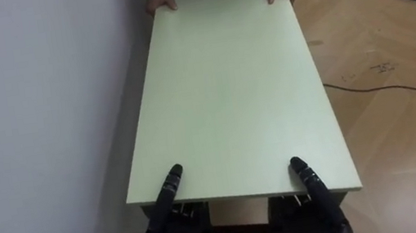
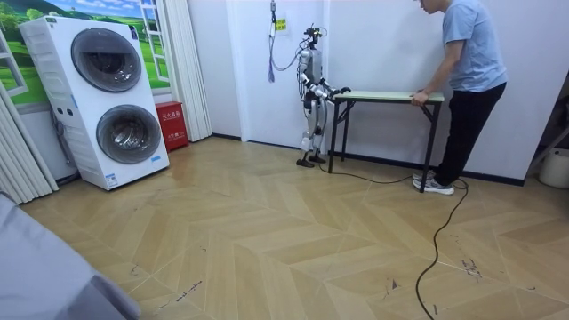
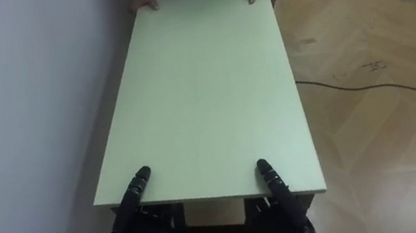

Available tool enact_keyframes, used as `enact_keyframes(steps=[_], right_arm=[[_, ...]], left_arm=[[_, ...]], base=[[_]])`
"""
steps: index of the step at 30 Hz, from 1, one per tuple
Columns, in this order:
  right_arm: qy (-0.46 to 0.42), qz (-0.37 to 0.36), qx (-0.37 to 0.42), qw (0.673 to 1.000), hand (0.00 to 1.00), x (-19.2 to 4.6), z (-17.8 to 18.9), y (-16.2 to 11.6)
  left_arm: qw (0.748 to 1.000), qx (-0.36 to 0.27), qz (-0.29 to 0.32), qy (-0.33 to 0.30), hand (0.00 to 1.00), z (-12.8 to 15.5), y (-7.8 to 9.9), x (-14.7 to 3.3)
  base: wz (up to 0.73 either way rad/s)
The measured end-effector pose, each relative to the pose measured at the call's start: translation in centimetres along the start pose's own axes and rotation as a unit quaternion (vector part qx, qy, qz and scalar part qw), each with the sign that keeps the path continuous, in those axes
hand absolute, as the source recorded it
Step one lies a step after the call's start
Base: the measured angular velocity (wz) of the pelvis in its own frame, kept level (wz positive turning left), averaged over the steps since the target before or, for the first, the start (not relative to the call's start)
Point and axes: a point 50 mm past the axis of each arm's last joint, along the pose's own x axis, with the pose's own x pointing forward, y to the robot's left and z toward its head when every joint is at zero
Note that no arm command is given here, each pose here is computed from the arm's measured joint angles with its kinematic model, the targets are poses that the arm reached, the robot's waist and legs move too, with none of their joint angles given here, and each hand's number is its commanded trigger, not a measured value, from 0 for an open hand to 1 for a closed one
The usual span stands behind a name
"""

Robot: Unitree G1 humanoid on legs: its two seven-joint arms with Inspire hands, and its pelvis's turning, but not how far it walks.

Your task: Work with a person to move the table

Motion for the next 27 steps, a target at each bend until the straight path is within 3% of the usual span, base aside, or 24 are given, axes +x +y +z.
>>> enact_keyframes(steps=[3,6,10,24,26,27], right_arm=[[0.01,0.004,0.0,1.0,0.0,0.2,-0.1,0.0],[0.025,0.003,-0.047,0.999,0.0,-0.1,0.1,-1.3],[0.038,-0.009,-0.083,0.996,0.0,-0.5,0.2,-2.6],[0.044,0.008,-0.081,0.996,0.0,-0.6,0.5,-3.5],[0.042,0.007,-0.08,0.996,0.0,-0.5,0.7,-3.5],[0.04,0.007,-0.081,0.996,0.0,-0.4,0.9,-3.6]], left_arm=[[1.0,0.012,-0.006,0.0,0.0,0.2,0.5,-0.1],[0.996,0.089,-0.001,0.009,0.0,0.8,2.4,-0.9],[0.991,0.133,0.006,0.018,0.0,0.7,4.0,-1.5],[0.991,0.133,-0.005,0.025,0.0,0.3,5.3,-2.1],[0.989,0.143,0.023,0.035,0.0,0.2,6.5,-2.5],[0.984,0.155,0.064,0.054,0.0,-0.1,8.0,-3.3]], base=[[-0.1],[0.0],[0.0],[0.0],[0.0],[0.0]])
